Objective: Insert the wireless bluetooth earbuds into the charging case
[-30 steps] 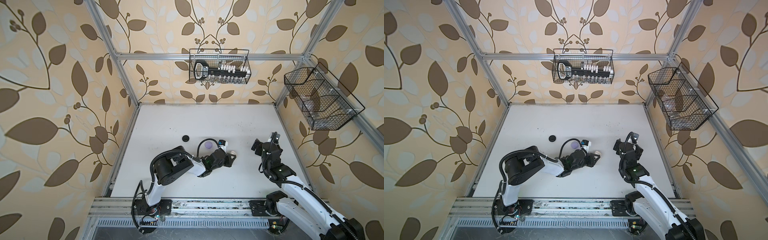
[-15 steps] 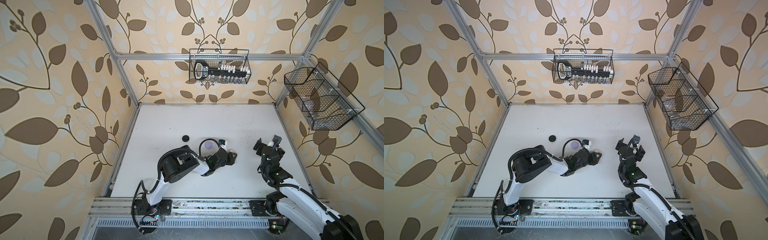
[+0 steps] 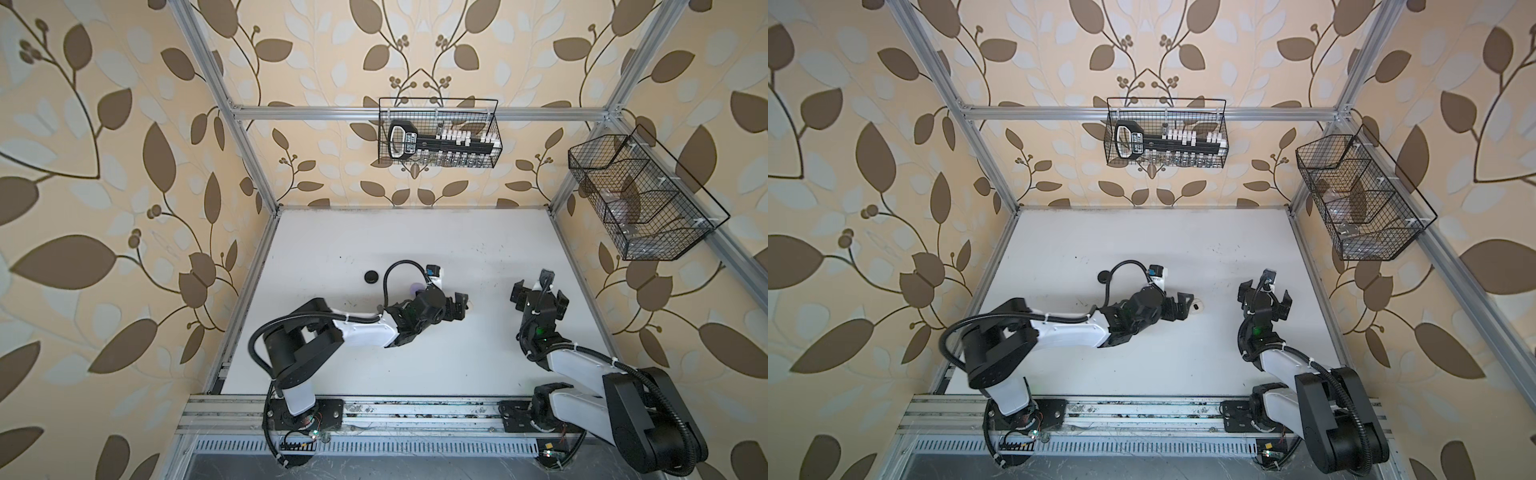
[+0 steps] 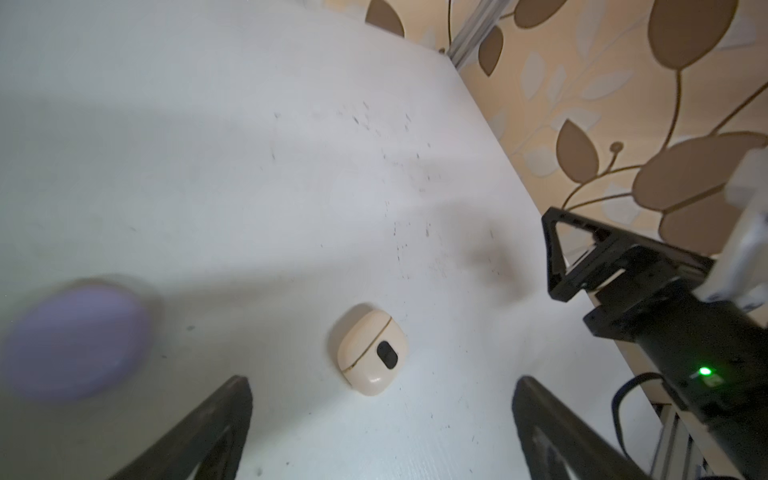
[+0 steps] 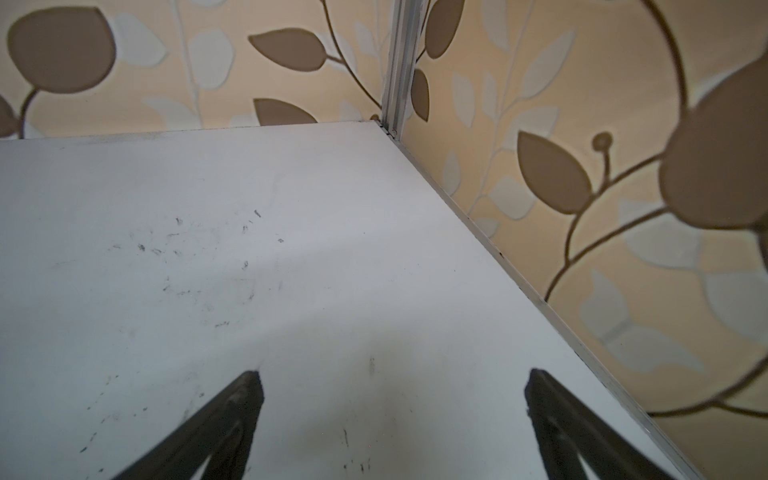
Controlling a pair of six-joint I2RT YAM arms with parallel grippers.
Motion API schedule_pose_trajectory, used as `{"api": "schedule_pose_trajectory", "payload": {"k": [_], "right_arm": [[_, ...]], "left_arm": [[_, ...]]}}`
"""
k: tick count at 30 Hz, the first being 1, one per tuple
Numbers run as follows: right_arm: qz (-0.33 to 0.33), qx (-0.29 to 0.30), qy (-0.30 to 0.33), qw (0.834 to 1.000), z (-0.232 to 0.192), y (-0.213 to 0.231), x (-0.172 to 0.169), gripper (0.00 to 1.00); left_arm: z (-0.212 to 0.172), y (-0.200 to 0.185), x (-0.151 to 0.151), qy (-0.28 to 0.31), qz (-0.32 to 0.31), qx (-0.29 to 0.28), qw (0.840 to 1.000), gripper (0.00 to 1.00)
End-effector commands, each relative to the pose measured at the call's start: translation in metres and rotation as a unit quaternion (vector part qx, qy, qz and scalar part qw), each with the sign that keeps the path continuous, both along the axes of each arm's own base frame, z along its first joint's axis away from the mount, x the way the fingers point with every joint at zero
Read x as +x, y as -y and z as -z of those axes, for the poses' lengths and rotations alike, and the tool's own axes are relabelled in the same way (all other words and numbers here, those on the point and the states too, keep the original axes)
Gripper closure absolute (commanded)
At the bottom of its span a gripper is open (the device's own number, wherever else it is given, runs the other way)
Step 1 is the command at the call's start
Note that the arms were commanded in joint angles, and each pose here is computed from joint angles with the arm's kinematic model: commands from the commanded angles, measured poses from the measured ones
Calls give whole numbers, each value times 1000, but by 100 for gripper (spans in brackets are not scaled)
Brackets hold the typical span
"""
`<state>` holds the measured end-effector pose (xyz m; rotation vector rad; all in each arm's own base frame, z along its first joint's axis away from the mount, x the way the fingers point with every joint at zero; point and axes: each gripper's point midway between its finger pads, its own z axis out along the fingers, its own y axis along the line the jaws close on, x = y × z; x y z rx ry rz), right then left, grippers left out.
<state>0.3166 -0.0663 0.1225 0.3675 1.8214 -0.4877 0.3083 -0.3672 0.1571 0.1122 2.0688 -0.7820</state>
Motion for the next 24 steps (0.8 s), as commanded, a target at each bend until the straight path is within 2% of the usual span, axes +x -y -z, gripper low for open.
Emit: {"api": "schedule_pose_trajectory", "payload": {"k": [1, 3, 5, 9, 10, 11, 12, 15, 19, 24], "right_arm": [[-71, 20, 51, 996, -19, -22, 18, 0], [-104, 25, 69, 992, -11, -28, 21, 0], [-143, 31, 38, 988, -2, -40, 35, 0], [-126, 38, 65, 989, 0, -30, 27, 0], [-125, 37, 63, 989, 1, -30, 26, 0], [-123, 41, 57, 990, 3, -30, 25, 0], [-124, 38, 64, 989, 1, -30, 25, 0], [-124, 38, 63, 990, 1, -30, 25, 0], [-123, 35, 60, 990, 1, -31, 25, 0], [-123, 30, 57, 990, 1, -33, 25, 0]], "left_arm": [[-32, -90, 30, 48, -100, 97, 989, 1], [-41, -160, 44, 47, -193, 129, 972, 1], [-33, -230, 53, 56, -268, 172, 946, 1], [-5, -337, 46, 71, -349, 270, 895, 1], [-6, -360, 46, 76, -371, 252, 891, 1], [1, -370, 43, 48, -353, 229, 906, 1], [3, -379, 40, 43, -353, 219, 909, 1], [14, -419, 23, 44, -410, 242, 878, 1], [41, -436, 27, 50, -429, 233, 872, 1], [39, -441, 34, 56, -424, 246, 870, 1]]}}
